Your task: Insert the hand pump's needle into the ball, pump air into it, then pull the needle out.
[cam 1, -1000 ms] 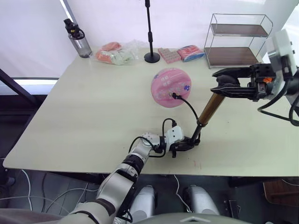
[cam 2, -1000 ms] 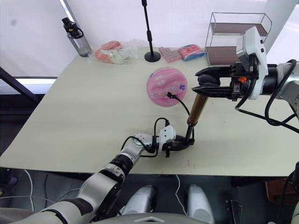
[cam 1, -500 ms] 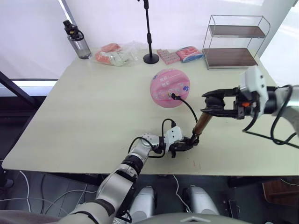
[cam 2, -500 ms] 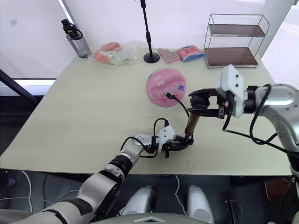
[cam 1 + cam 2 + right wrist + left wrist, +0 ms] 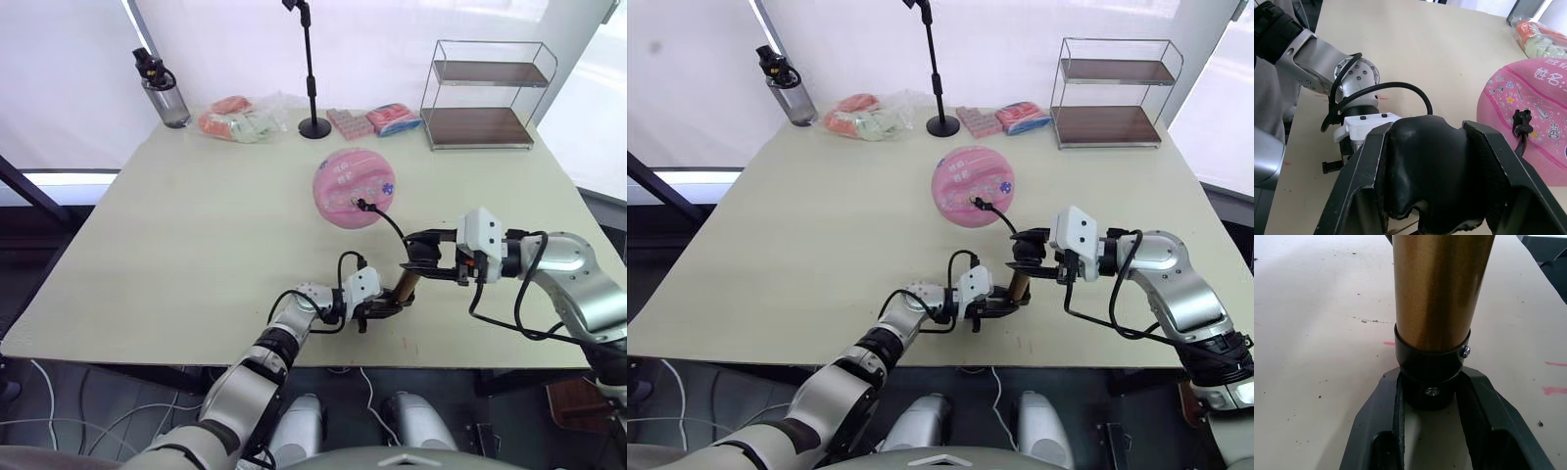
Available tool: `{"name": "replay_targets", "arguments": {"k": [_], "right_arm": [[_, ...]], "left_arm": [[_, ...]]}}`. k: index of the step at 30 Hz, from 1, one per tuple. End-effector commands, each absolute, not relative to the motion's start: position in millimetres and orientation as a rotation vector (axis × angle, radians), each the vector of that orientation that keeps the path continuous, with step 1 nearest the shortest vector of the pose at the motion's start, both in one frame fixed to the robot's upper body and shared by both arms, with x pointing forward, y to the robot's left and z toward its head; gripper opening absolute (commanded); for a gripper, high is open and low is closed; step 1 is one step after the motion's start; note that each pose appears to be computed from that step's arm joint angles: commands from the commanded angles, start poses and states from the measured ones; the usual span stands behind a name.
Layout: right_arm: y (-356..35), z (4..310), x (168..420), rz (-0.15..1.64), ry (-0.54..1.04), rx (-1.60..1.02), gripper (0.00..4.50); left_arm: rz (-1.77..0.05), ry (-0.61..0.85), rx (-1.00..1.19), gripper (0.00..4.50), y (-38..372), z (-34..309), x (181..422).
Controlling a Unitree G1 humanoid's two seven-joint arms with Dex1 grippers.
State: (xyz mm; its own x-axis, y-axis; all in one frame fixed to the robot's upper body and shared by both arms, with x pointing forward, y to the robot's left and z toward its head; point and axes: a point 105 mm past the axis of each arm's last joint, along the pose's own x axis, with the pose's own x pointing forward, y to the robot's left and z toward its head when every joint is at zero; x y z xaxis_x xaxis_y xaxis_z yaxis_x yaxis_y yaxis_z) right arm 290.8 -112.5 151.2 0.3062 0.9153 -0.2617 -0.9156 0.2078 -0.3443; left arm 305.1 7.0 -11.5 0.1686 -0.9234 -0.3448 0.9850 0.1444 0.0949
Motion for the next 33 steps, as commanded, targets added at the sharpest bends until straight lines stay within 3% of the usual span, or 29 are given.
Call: {"name": "replay_targets", "arguments": {"k": [1,6,11,23,26,33], "right_arm": [[-127,154,300,1.202,0.075,-0.447,1.8],[-128,227,296,1.212,-0.05,-0.422,1.8],[-134,272,288,1.214,-0.09,-0.42,1.8],[-142,344,269,1.213,-0.173,-0.439,1.8],[-140,347,268,1.214,-0.174,-0.433,1.8],[-127,255,284,1.221,0.019,-0.485,1.8]], "left_arm": [[-1.388,0.483,0.316,1.09,37,-61,279],[-1.391,0.483,0.315,1.09,36,-62,278],[-1.393,0.484,0.313,1.09,35,-62,277],[-1.397,0.484,0.314,1.09,34,-63,276],[-1.397,0.484,0.314,1.09,34,-63,276],[-1.393,0.485,0.313,1.09,35,-63,276]]}}
